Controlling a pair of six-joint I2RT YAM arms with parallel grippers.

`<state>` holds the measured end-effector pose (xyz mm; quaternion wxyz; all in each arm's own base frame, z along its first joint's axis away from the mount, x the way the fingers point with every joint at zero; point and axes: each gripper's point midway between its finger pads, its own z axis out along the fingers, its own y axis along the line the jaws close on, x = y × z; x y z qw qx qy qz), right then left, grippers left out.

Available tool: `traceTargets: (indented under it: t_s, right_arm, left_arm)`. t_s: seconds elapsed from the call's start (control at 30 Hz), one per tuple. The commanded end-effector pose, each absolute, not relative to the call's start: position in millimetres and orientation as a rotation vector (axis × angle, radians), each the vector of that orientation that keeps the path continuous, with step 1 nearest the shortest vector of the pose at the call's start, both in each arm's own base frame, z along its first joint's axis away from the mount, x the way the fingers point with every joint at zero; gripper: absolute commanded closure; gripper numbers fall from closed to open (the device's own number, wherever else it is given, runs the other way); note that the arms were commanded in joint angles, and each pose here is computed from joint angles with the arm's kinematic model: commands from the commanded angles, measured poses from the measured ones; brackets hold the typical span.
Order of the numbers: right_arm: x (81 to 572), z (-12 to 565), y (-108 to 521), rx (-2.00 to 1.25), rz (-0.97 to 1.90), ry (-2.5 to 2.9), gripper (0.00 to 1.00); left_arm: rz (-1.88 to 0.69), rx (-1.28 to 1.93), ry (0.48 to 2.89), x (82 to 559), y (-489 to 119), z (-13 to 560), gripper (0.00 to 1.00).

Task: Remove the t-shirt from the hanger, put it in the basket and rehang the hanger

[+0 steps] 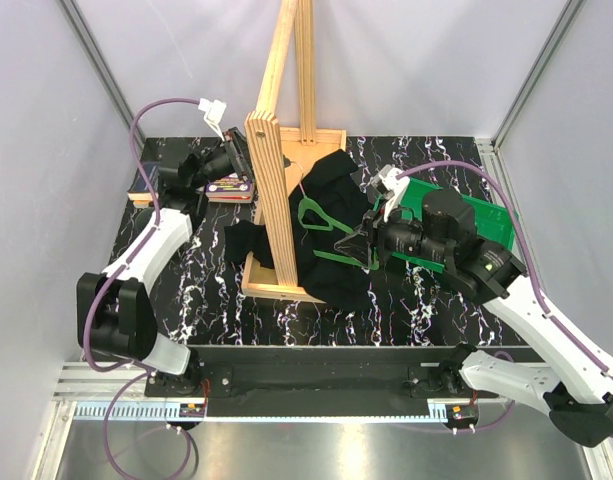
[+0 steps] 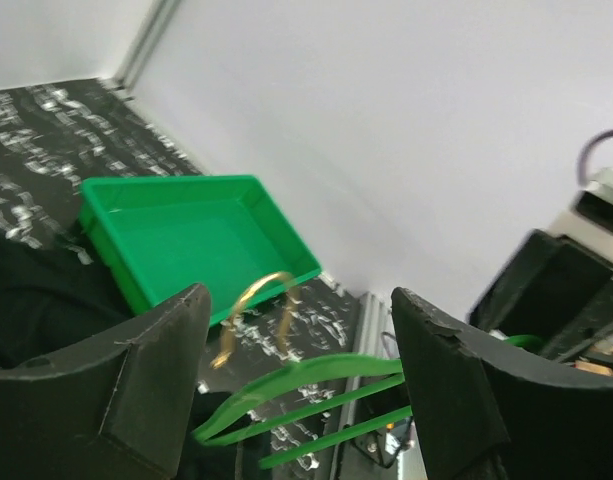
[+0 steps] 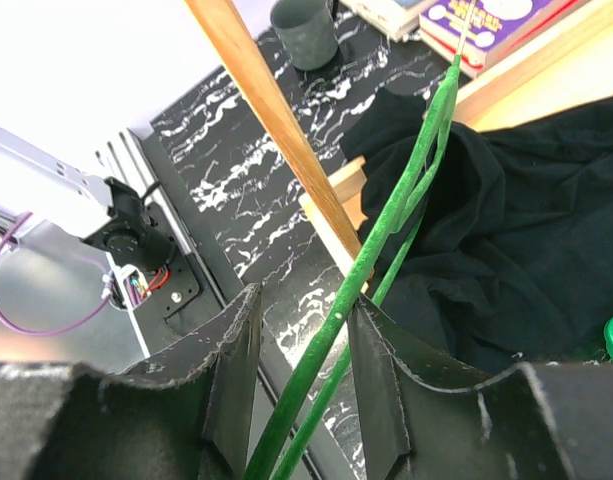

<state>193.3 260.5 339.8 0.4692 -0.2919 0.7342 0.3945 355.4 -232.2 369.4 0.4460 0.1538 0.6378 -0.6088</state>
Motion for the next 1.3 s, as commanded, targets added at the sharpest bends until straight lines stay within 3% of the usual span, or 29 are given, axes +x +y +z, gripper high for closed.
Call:
traceTargets:
  t_s: [0.0, 0.17, 0.5, 0.93, 1.27]
  right_arm:
    - [191.9, 366.3, 263.1, -0.746, 0.981, 1.707, 1.00]
    - [191.7, 369.4, 258.4, -0.726, 0.966, 1.694, 1.00]
    - [181.4, 373.7, 247.8, -0.712, 0.966, 1.659, 1.00]
    - [193.0, 373.8, 239.6, -0.613, 0.915, 1.684, 1.00]
    - [195.1, 426.8, 197.5, -0.261, 0.905, 1.593, 1.00]
  left_arm:
    - [-1.587, 0.505, 1.431, 333.1, -238.5, 394.8, 0.24]
    - [-1.609, 0.569, 1.440, 325.7, -246.1, 391.6, 0.29]
    - [-1.533, 0.543, 1.511, 338.1, -246.3, 376.6, 0.23]
    - [-1.479, 0.579, 1.499, 332.3, -240.4, 385.9, 0.25]
    - [-1.091, 0.580, 1.687, 350.3, -239.8, 360.2, 0.23]
